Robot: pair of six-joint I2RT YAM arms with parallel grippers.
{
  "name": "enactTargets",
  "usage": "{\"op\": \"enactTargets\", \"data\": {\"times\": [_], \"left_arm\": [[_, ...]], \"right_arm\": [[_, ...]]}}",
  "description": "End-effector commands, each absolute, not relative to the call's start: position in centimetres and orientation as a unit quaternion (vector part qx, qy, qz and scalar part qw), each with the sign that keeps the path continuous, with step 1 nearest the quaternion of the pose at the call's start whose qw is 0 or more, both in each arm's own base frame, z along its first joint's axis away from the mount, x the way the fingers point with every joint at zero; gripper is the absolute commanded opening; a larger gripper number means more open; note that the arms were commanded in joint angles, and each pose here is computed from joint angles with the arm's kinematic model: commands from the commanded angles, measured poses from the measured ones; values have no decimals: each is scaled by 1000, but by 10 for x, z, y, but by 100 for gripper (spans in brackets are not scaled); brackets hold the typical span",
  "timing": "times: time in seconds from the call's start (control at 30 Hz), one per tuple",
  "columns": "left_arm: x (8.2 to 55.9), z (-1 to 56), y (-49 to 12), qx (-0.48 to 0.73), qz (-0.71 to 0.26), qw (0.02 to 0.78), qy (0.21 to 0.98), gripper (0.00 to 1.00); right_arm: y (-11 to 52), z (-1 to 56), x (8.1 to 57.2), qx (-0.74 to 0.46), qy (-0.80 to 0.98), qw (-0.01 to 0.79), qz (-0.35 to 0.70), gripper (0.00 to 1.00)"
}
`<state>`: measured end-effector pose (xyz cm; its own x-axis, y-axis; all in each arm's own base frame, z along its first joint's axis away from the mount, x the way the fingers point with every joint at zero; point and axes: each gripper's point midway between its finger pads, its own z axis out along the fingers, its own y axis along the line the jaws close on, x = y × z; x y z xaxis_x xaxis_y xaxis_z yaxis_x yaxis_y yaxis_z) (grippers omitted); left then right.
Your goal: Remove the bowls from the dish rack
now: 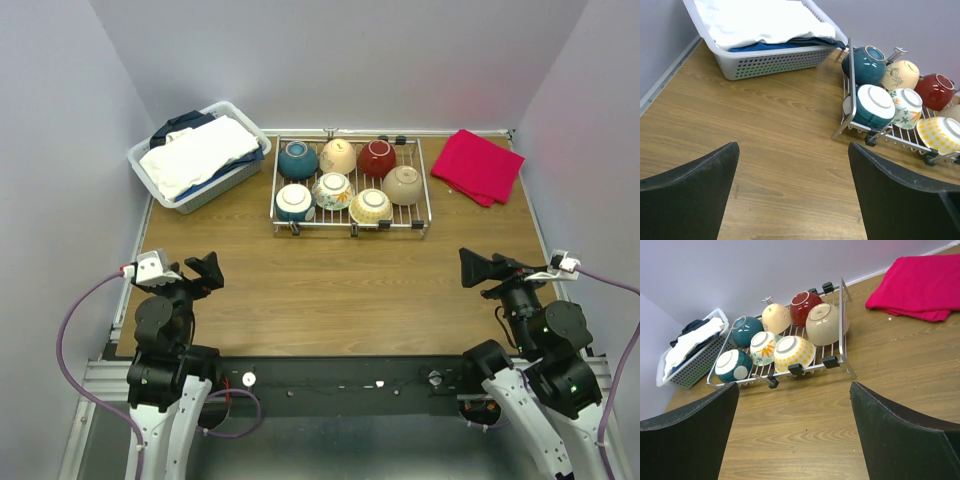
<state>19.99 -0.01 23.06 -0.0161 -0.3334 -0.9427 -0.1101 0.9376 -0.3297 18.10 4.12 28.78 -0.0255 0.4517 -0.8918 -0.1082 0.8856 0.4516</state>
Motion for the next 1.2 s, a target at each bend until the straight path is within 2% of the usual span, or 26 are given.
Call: {"op": "enactTargets", "data": {"times": [0.0,0.37,0.63,0.93,1.17], "left_arm": [[200,237,-5,-147,-93,686,706,99],[207,231,-9,-158,-102,664,724,99],[228,216,-31,-141,-142,628,752,99],[238,211,-36,-116,-140,627,757,99],[247,209,-38,-119,-145,628,755,99]], "right_arm": [[37,285,181,132,684,691,196,100],[39,278,186,134,692,683,191,100],[65,274,203,90,726,651,203,100],[114,269,256,52,767,595,234,100],[133,252,311,41,817,544,186,100]]}}
